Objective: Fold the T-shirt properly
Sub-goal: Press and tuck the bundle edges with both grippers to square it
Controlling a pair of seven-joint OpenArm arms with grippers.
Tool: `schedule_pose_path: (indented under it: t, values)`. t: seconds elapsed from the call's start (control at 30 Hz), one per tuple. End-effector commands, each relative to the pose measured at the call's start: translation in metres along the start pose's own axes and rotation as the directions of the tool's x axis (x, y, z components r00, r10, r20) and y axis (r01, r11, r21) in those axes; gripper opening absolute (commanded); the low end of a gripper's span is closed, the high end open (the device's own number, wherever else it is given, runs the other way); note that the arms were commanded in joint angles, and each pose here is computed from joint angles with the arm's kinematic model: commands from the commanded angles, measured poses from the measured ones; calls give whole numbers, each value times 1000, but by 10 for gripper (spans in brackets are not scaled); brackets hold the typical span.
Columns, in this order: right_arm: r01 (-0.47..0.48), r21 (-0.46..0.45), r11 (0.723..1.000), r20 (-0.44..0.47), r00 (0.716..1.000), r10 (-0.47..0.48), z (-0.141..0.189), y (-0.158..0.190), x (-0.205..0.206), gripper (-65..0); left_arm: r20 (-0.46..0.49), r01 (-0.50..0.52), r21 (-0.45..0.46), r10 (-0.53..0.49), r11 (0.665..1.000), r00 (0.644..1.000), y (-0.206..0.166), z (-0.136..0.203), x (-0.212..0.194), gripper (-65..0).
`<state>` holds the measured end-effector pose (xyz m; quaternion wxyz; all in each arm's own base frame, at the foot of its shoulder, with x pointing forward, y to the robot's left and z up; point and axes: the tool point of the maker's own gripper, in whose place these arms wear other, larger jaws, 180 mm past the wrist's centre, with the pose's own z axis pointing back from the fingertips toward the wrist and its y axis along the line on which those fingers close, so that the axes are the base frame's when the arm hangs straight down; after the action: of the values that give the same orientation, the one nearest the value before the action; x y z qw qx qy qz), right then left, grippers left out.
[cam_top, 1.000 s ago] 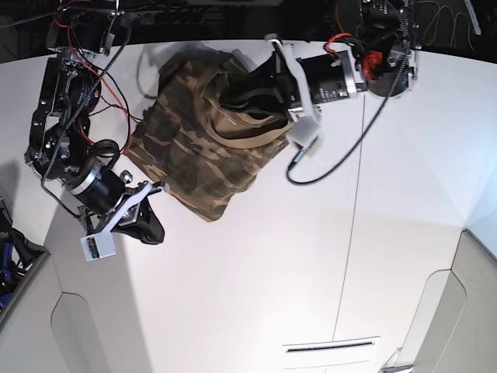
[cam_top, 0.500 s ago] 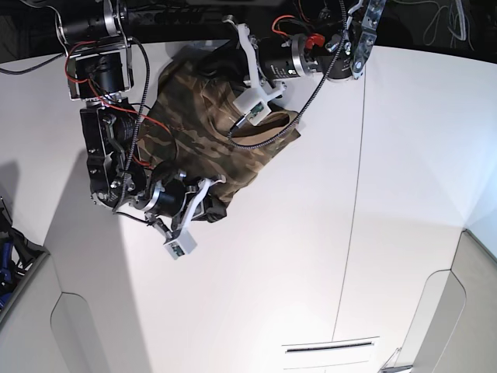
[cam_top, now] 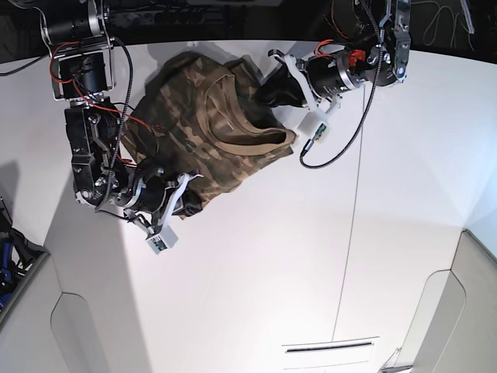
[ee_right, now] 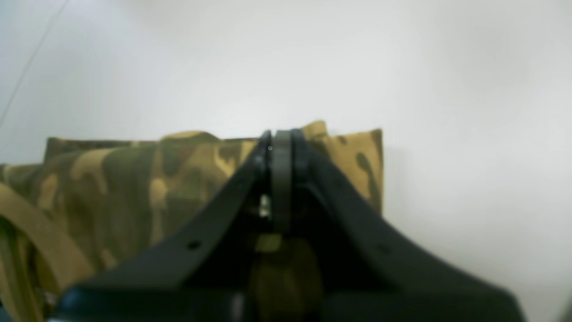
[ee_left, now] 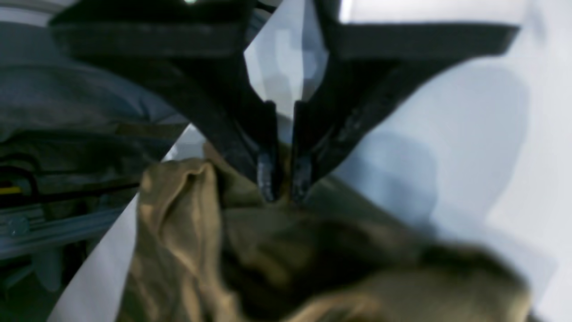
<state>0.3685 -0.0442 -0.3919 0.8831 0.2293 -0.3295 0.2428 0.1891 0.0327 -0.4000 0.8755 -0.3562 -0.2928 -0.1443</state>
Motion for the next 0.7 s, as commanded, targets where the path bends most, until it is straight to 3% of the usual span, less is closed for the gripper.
schedule_pose_path:
  t: [0.0,0.23,0.37,0.67]
  values:
    - [-9,5,1000,43,999,9,6,-3,17,-650,31,4,-12,-4,1000,1000,-1,1,8,-594]
    - [3,-2,1000,-13,1000,-3,13,-12,2,-650,23,55,27,-56,998,998,10,-3,19,-594]
    - [20,2,1000,-29,999,-20,14,-12,-10,-650,6,131,103,-133,986,991,27,-4,37,-594]
    - [148,1,989,-4,989,-148,25,-20,-35,-650,41,182,220,-195,958,980,51,-2,78,-594]
